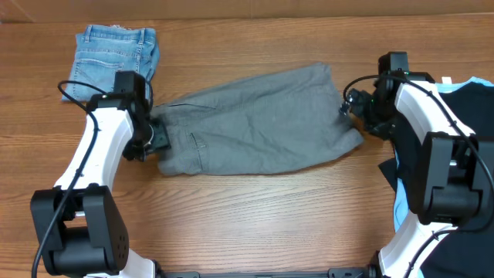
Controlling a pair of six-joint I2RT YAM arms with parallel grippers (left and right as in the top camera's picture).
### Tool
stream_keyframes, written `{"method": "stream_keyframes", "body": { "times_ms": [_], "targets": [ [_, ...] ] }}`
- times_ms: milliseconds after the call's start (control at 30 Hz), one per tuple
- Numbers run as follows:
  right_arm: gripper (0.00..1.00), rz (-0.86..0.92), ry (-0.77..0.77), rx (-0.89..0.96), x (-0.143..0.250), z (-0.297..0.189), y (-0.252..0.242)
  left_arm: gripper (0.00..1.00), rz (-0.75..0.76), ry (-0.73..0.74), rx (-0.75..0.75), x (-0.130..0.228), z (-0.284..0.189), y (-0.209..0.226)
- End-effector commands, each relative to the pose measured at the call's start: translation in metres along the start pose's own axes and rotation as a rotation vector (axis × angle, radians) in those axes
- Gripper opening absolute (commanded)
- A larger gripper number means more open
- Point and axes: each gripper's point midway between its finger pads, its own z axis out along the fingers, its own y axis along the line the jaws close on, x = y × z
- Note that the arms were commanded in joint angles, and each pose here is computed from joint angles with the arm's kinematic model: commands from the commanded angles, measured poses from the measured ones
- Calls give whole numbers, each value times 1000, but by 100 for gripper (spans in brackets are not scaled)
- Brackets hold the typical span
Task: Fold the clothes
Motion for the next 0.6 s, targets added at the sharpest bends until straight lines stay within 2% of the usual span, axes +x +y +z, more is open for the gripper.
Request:
{"method": "stream_keyframes", "body": {
  "times_ms": [0, 67, 167, 267, 300, 367, 400, 433, 500, 567],
  "targets": [
    [96, -128, 30, 23, 11, 9, -7, 63, 33, 71, 53, 21, 22, -6],
    [90, -206, 107, -116, 32, 14, 13, 66, 32, 82, 111, 29, 32, -14],
    [72, -253, 160, -228, 51, 21, 30, 69, 41, 84, 212, 36, 44, -30],
    [39, -263, 167, -234, 59, 29, 31, 71, 61, 59, 285, 36, 53, -42],
    [32, -260, 174, -230, 62, 30, 30, 69, 70, 50, 296, 36, 55, -44],
    [24, -254, 188, -220, 65, 30, 28, 57, 87, 34, 297, 36, 59, -44],
    [19, -222, 194, -191, 66, 31, 23, 45, 97, 30, 293, 37, 61, -44],
    [17, -164, 199, -133, 67, 32, 14, 29, 98, 28, 276, 37, 62, -41],
    [17, -36, 212, 13, 72, 33, -11, 6, 87, 26, 223, 36, 64, -30],
    [16, 73, 228, 162, 80, 28, -37, 4, 39, 35, 134, 36, 65, -10]
  ]
}}
